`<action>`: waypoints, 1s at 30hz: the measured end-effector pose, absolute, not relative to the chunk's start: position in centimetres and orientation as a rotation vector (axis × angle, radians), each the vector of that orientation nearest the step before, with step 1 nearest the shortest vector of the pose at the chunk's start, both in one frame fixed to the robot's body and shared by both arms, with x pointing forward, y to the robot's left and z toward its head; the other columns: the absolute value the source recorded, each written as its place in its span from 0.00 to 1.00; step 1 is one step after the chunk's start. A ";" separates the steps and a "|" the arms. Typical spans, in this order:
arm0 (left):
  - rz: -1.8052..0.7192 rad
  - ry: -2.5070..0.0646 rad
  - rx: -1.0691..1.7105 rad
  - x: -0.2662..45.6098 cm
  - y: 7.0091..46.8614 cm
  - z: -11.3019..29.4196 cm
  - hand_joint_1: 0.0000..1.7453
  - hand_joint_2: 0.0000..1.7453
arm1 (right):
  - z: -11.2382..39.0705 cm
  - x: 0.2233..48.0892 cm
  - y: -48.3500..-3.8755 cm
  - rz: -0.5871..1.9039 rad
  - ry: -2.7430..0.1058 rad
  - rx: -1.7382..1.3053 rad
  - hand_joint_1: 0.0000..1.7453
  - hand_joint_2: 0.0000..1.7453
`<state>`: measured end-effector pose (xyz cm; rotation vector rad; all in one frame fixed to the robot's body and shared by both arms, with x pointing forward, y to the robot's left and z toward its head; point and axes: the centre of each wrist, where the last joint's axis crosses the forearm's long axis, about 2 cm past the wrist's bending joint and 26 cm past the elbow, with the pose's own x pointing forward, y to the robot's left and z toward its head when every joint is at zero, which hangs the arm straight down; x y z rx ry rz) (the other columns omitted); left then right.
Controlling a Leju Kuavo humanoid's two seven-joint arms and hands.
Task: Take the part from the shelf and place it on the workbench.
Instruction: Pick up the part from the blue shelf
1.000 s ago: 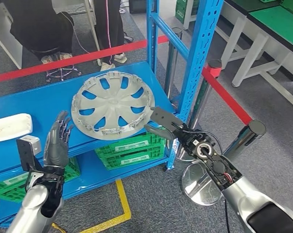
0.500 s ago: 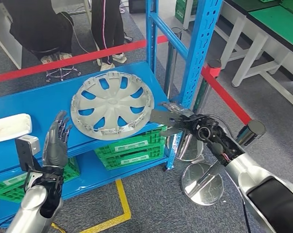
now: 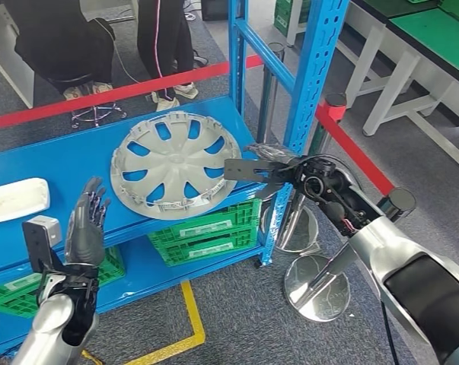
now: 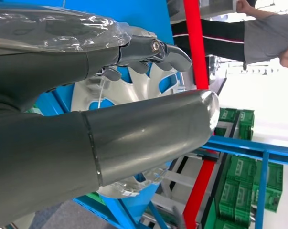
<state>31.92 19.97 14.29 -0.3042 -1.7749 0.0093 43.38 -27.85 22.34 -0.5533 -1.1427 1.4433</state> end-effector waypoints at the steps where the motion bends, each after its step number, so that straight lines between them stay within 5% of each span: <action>1: 0.010 -1.774 -0.300 31.8 20.0 14.2 0.00 0.00 | 23.1 43.4 -27.2 1.458 -1.156 -0.569 0.00 1.00; 10: 0.024 -1.782 -0.283 31.5 20.3 14.3 0.00 0.00 | 28.3 42.6 -21.6 1.596 -1.386 -0.621 0.00 1.00; 30: 0.016 -1.845 -0.356 33.0 19.6 15.9 0.00 0.00 | 26.0 43.0 -16.6 1.693 -1.587 -0.313 0.00 1.00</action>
